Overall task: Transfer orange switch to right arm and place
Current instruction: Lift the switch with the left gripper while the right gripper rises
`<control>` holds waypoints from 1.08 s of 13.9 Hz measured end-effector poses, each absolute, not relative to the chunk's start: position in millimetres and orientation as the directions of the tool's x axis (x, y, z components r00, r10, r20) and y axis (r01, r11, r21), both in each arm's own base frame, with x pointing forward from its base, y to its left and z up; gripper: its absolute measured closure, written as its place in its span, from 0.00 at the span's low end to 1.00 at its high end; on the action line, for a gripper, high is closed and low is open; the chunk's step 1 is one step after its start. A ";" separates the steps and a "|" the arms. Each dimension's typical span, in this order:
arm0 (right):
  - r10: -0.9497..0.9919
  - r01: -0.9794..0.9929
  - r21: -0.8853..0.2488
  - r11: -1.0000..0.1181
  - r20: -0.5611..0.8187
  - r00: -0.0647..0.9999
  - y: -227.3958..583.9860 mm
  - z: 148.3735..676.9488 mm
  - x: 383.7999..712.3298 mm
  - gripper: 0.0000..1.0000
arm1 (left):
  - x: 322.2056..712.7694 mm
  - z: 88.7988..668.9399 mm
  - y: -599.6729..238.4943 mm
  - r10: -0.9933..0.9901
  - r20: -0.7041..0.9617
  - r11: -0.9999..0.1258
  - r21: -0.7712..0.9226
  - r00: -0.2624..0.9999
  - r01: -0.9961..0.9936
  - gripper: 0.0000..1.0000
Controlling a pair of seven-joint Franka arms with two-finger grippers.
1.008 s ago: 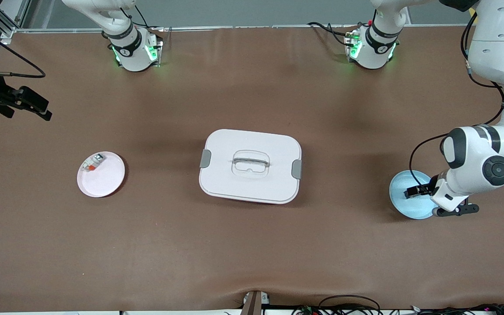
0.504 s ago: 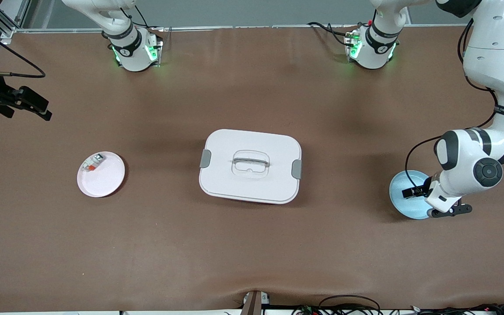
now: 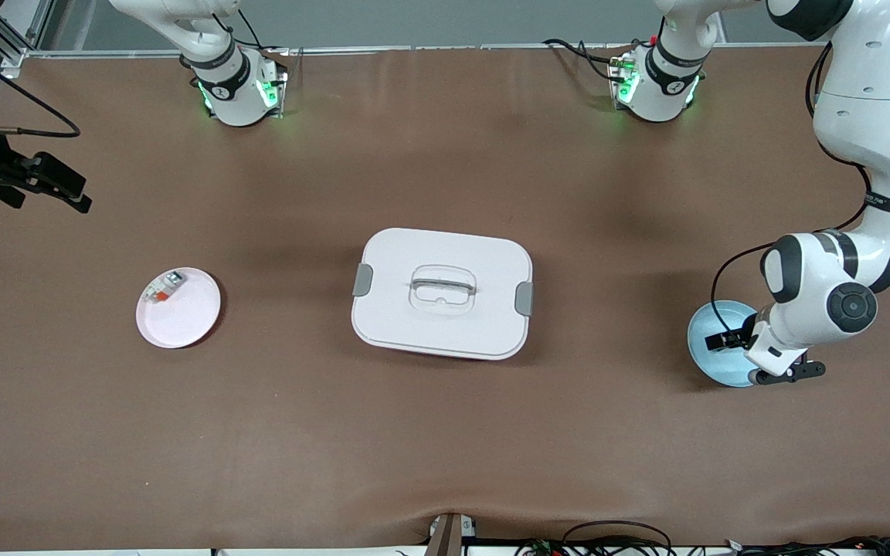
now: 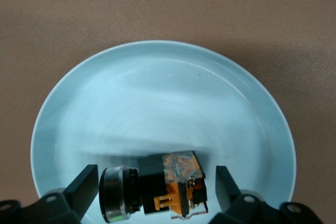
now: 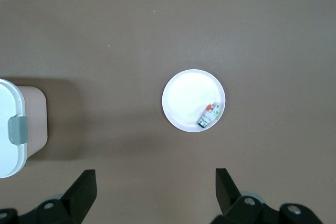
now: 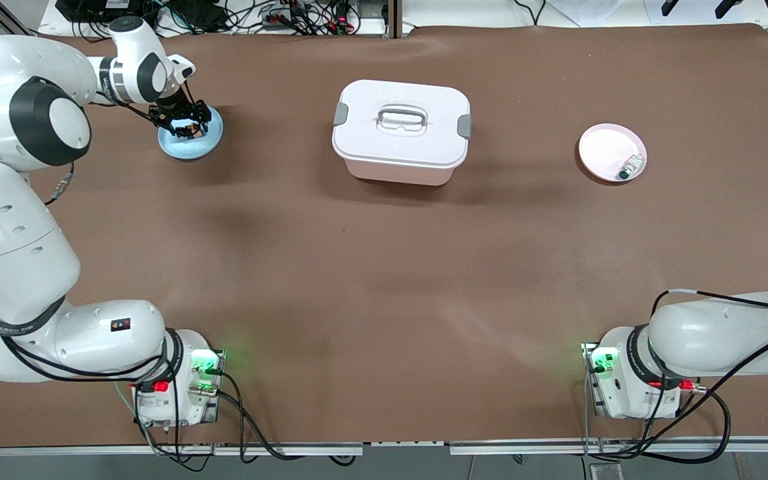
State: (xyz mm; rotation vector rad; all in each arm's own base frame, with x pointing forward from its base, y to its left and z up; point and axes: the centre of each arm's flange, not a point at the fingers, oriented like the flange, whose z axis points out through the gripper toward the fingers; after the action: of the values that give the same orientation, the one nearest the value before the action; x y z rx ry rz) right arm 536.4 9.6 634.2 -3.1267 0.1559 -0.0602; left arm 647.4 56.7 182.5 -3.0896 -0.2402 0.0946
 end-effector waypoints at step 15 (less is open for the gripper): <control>-0.099 -0.099 -0.016 -0.995 0.054 0.994 9.5 618.2 553.7 0.00 | 656.9 316.4 0.1 0.079 0.028 -0.996 -0.026 0.996 0.080 0.27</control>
State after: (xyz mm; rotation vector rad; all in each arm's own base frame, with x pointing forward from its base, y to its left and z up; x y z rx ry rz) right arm 553.7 9.5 618.2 -3.1230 0.1550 -0.0855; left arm 656.9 0.1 316.4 -3.1116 -0.1238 -0.0425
